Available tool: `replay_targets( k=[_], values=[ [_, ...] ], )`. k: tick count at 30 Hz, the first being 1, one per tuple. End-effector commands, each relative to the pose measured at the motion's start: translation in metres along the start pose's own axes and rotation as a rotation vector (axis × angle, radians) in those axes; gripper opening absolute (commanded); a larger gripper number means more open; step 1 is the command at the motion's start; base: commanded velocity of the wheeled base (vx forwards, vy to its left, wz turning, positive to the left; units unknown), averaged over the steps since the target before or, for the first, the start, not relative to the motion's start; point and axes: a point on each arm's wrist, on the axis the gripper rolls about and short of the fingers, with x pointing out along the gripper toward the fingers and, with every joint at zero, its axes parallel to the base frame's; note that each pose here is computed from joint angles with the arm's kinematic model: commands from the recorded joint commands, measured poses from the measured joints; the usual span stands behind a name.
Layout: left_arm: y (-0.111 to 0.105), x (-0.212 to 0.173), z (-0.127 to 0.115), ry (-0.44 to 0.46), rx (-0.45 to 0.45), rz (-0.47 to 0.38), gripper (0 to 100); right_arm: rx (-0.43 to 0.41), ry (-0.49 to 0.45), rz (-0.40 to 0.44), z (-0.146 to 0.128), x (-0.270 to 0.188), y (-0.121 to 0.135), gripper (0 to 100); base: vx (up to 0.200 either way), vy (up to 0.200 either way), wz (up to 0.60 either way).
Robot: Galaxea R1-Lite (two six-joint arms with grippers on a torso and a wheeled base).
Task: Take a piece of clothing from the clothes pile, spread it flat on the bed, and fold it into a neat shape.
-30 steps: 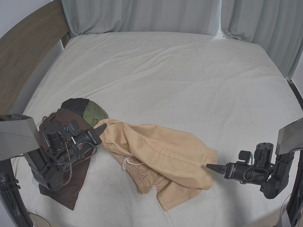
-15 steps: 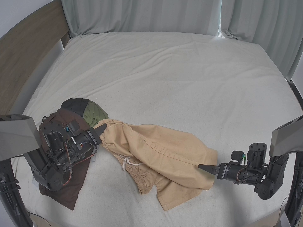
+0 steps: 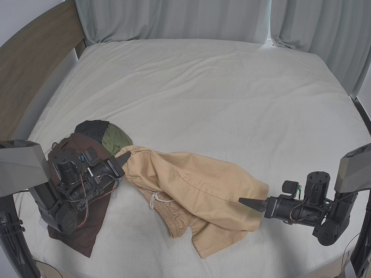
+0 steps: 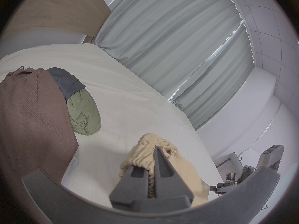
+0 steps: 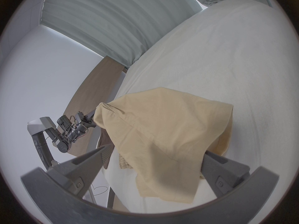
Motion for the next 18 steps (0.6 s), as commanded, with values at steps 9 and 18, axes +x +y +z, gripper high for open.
replay_targets(
  k=[9, 18],
  values=[
    [0.0, 0.001, 0.0, -0.003, 0.001, -0.003, 0, 0.013, 0.04, -0.011, -0.009, 0.008, -0.006, 100, 0.0, 0.0, 0.0],
    [0.001, 0.001, -0.001, 0.002, -0.001, 0.0, 0, -0.014, 0.029, 0.03, -0.006, 0.017, 0.002, 100, 0.0, 0.0, 0.0]
  ],
)
